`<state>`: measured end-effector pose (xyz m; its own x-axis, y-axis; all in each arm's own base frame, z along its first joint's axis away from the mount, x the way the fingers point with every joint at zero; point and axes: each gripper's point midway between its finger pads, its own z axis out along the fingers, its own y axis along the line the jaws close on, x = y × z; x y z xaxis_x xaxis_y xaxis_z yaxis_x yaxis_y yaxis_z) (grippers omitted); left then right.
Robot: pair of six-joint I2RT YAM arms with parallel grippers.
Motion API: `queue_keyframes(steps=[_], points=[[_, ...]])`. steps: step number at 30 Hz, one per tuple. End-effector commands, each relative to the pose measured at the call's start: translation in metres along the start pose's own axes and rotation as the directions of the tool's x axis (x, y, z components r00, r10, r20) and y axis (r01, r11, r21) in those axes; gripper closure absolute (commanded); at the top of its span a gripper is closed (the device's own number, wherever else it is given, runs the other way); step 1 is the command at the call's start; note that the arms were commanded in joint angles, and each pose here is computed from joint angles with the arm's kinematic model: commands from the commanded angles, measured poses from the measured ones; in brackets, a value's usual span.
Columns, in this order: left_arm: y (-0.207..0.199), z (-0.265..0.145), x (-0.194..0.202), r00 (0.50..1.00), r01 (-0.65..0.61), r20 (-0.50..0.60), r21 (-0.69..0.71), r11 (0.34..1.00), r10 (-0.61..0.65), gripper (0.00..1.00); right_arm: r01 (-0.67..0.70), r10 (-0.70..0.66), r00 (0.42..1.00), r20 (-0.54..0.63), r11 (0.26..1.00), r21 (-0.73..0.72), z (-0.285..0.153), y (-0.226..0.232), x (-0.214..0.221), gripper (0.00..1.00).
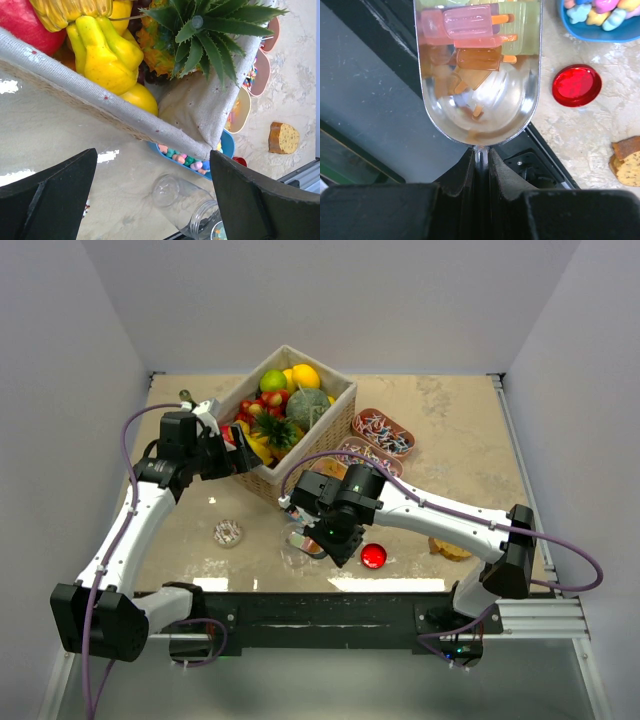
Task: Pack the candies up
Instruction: Place the fake candies in the packing bottle.
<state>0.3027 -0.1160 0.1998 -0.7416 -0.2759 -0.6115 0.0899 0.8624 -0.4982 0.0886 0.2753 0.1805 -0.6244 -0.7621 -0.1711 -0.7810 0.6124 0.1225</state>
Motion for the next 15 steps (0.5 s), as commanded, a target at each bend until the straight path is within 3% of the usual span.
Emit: queue_keyframes(steps=[1, 15], points=[[-0.004, -0.002, -0.012, 0.998, -0.012, 0.056, 0.016, 1.000, 0.011, 0.00, -0.013, 0.009, 0.996, -0.091, 0.999, -0.046, -0.014, 0.006, 0.025, 1.00], [0.002, 0.003, -0.002, 0.999, -0.006, 0.041, 0.006, 1.000, 0.006, 0.00, -0.072, 0.052, 0.979, -0.198, 0.993, -0.097, 0.001, 0.011, 0.041, 1.00]])
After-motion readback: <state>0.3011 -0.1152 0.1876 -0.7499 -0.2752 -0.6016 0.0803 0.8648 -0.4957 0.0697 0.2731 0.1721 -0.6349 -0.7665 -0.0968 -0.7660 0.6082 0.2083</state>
